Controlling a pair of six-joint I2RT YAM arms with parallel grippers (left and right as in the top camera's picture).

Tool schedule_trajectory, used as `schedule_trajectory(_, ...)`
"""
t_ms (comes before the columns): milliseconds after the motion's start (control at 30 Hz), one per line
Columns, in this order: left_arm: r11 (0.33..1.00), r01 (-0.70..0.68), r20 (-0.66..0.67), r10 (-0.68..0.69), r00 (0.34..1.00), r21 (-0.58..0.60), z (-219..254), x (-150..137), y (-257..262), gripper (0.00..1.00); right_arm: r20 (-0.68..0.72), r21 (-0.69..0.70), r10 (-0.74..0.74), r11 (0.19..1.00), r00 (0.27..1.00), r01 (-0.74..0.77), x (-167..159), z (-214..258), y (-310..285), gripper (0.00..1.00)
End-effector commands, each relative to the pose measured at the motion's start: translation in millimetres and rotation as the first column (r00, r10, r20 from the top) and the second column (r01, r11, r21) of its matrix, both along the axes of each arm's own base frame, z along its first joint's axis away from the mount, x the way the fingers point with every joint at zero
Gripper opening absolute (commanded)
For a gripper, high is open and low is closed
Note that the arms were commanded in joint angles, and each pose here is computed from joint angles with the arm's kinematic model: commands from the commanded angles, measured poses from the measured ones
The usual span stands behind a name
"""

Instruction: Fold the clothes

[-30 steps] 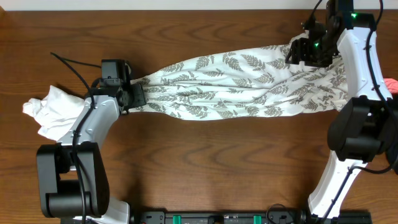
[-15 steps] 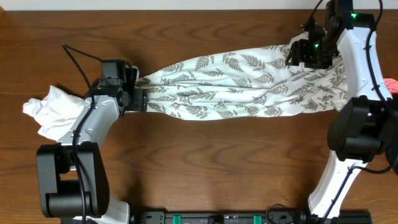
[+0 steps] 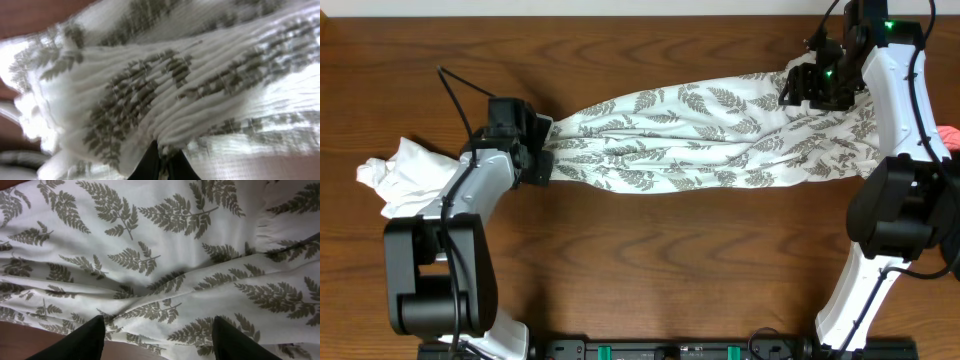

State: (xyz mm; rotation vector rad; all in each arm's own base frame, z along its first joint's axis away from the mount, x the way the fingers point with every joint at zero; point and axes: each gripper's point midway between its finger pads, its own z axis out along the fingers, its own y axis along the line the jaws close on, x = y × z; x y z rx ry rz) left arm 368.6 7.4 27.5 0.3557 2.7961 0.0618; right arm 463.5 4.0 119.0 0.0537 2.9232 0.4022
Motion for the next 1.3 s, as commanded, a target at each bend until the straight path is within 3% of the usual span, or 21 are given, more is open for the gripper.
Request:
schedule_trajectory(0,0.998,-0.047,0.105,0.043,0.994,0.04,58,15,9,0.06,0.034,-0.04,-0.008,0.999,0.999,0.01,2,13,-9,0.67)
schedule_trajectory(167,0.978,-0.209,0.171,0.208,0.963,-0.011,135,-6,15,0.06,0.019,-0.145,-0.066,0.987,0.998,0.068,1,10,-30,0.68)
schedule_trajectory(267,0.964,-0.263,0.177,0.267,0.947,-0.044,157,-26,14,0.06,0.015,-0.205,-0.127,0.97,0.992,0.128,-1,8,-46,0.69)
schedule_trajectory(500,0.945,-0.324,-0.024,0.323,0.946,-0.053,148,-85,6,0.06,0.018,-0.277,-0.282,0.92,0.959,0.276,-6,8,-86,0.72)
schedule_trajectory(633,0.937,-0.346,-0.102,0.341,0.934,-0.036,143,-104,6,0.06,0.014,-0.277,-0.322,0.908,0.947,0.313,-11,8,-103,0.75)
schedule_trajectory(933,0.931,-0.364,-0.14,0.357,0.924,-0.026,141,-114,5,0.06,0.016,-0.266,-0.414,0.876,0.91,0.403,-18,-5,-141,0.8)
schedule_trajectory(1200,0.931,-0.363,-0.124,0.357,0.926,-0.032,141,-110,6,0.06,-0.02,-0.218,-0.647,0.747,0.762,0.629,-25,-44,-140,0.73)
schedule_trajectory(1267,0.931,-0.363,-0.118,0.357,0.927,-0.034,142,-108,6,0.06,-0.017,-0.208,-0.673,0.725,0.739,0.656,-24,-57,-137,0.66)
